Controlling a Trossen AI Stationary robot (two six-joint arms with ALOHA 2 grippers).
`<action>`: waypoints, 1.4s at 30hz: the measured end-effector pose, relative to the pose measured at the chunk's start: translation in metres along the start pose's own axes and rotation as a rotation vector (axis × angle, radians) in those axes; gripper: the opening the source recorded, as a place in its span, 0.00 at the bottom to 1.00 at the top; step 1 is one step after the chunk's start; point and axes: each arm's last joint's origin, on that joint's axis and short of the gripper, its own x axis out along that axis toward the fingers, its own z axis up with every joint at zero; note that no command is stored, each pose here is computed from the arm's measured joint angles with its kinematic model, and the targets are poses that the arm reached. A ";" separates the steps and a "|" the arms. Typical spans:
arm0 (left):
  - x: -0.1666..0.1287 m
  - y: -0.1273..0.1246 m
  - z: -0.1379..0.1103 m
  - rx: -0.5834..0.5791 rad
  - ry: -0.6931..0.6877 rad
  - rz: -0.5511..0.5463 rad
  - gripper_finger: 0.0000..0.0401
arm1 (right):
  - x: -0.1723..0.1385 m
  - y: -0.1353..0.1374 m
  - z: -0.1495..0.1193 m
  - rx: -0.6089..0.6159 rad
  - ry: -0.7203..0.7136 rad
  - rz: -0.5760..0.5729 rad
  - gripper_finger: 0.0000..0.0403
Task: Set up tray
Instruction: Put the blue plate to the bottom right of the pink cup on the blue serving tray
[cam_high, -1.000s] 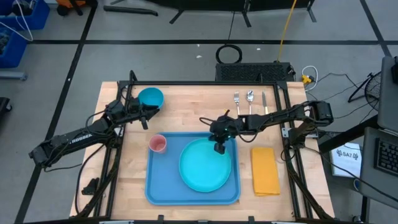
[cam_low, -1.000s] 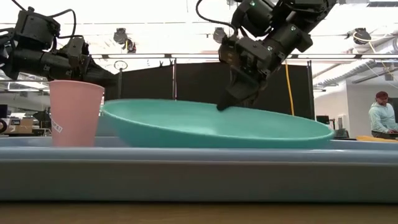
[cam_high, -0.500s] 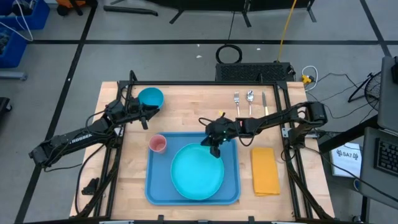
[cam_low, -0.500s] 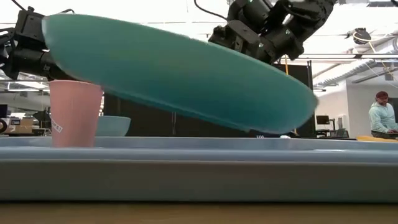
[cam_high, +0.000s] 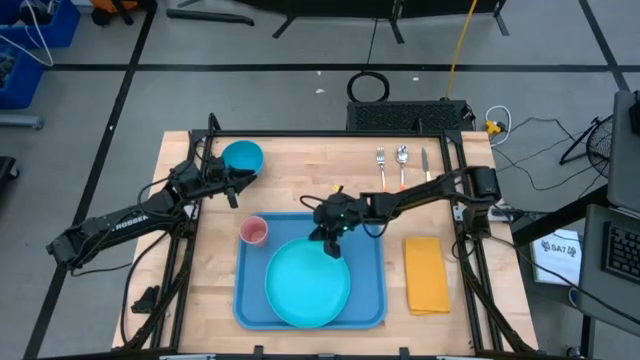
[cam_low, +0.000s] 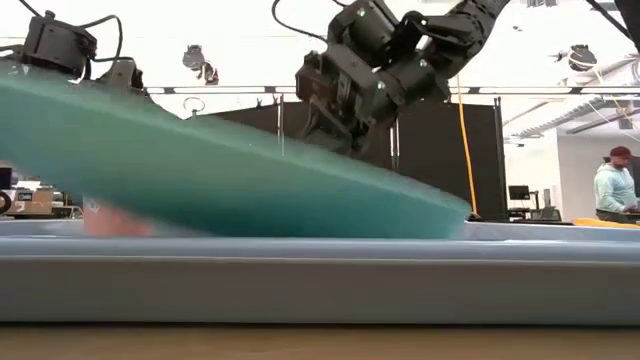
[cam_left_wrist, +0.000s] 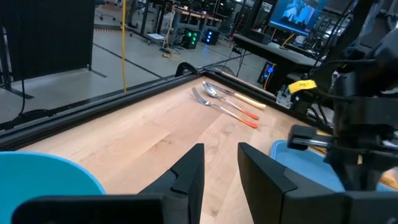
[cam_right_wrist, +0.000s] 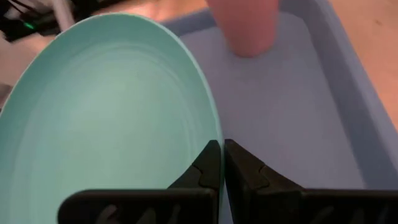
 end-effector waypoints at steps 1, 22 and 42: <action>0.000 0.000 0.000 0.000 0.000 0.000 0.25 | 0.001 -0.002 -0.002 0.003 0.006 -0.006 0.00; 0.000 0.000 0.000 0.013 0.003 -0.004 0.25 | 0.002 -0.007 0.008 -0.023 -0.105 -0.070 0.28; 0.013 -0.060 0.013 0.084 0.229 -0.292 0.25 | -0.174 0.045 0.051 -0.329 -0.467 -0.294 0.29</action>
